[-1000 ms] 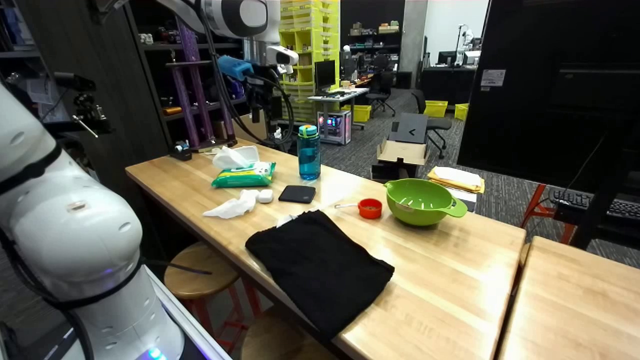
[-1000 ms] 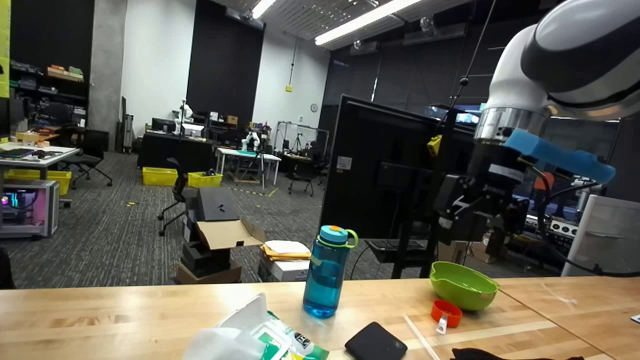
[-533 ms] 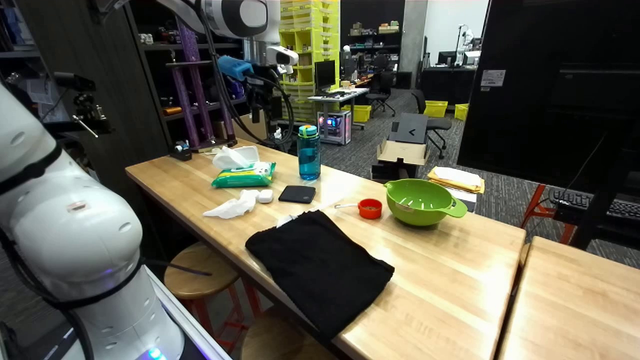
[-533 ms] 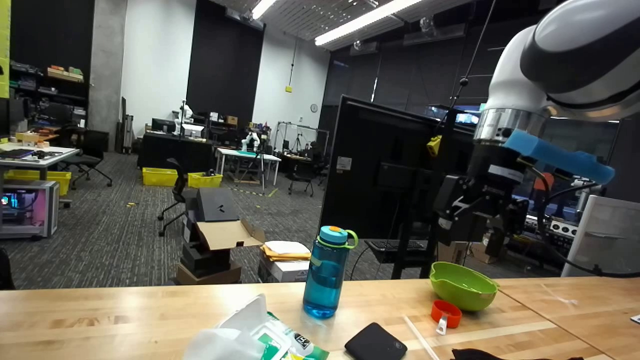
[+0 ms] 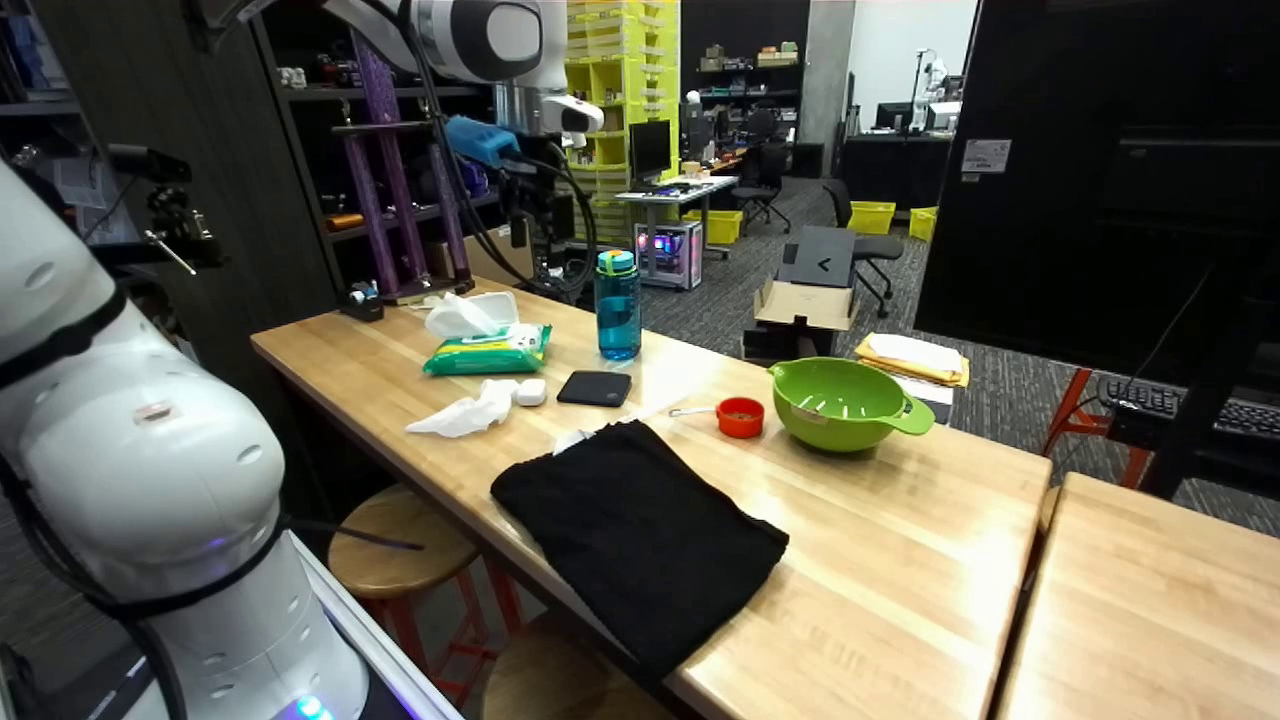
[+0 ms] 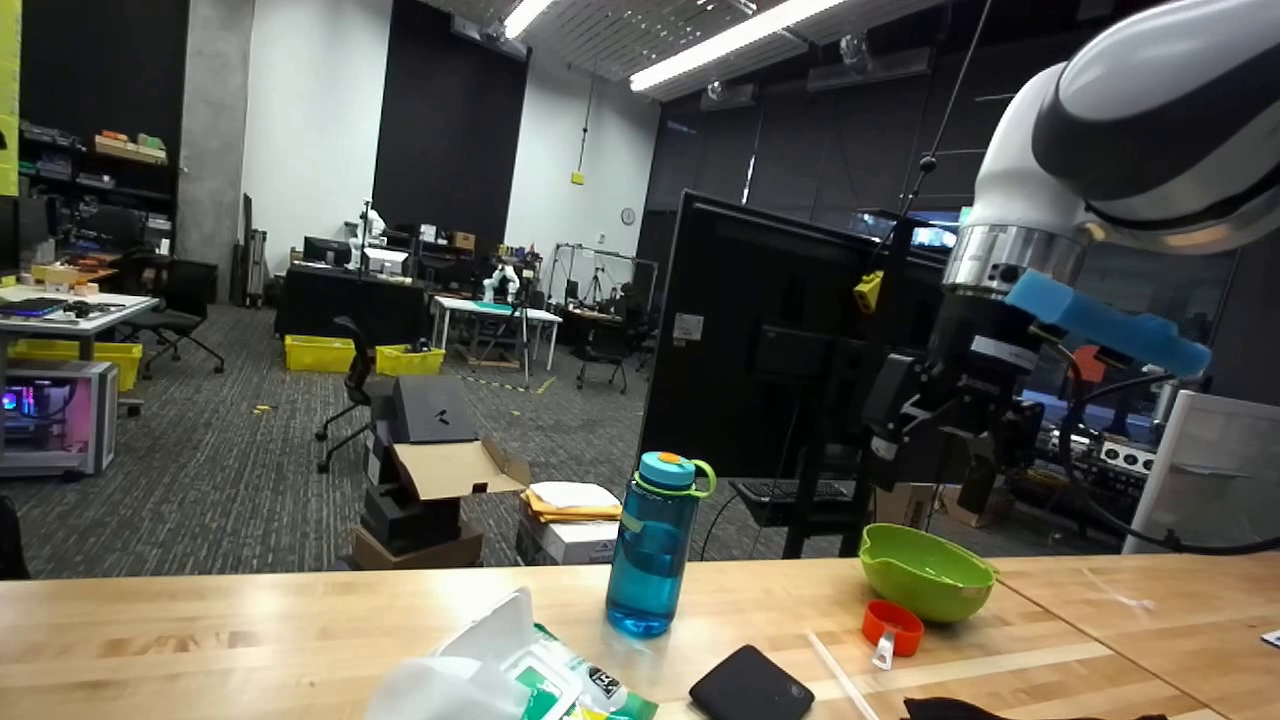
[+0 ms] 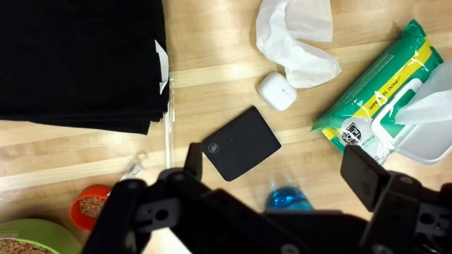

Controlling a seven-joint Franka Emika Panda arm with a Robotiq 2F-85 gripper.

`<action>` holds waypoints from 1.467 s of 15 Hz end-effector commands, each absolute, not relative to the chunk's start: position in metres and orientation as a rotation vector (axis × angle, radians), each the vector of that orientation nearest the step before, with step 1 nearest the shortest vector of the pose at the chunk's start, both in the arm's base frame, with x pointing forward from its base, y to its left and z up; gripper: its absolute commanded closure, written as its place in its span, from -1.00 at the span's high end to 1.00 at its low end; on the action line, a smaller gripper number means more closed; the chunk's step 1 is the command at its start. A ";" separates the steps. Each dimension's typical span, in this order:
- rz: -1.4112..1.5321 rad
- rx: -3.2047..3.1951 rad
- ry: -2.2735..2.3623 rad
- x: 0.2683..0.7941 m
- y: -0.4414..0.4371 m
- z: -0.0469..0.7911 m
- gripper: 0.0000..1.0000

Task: Close the green object completely

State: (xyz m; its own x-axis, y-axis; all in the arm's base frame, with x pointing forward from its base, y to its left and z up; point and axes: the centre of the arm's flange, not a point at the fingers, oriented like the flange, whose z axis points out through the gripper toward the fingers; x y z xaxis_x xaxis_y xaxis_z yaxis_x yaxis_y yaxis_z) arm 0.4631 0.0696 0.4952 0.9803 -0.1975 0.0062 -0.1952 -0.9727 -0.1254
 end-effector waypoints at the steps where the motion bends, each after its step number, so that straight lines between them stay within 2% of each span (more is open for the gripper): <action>1: -0.085 -3.001 0.172 0.485 0.069 0.488 1.00; 22: -0.273 -2.861 -0.739 0.561 0.209 0.422 1.00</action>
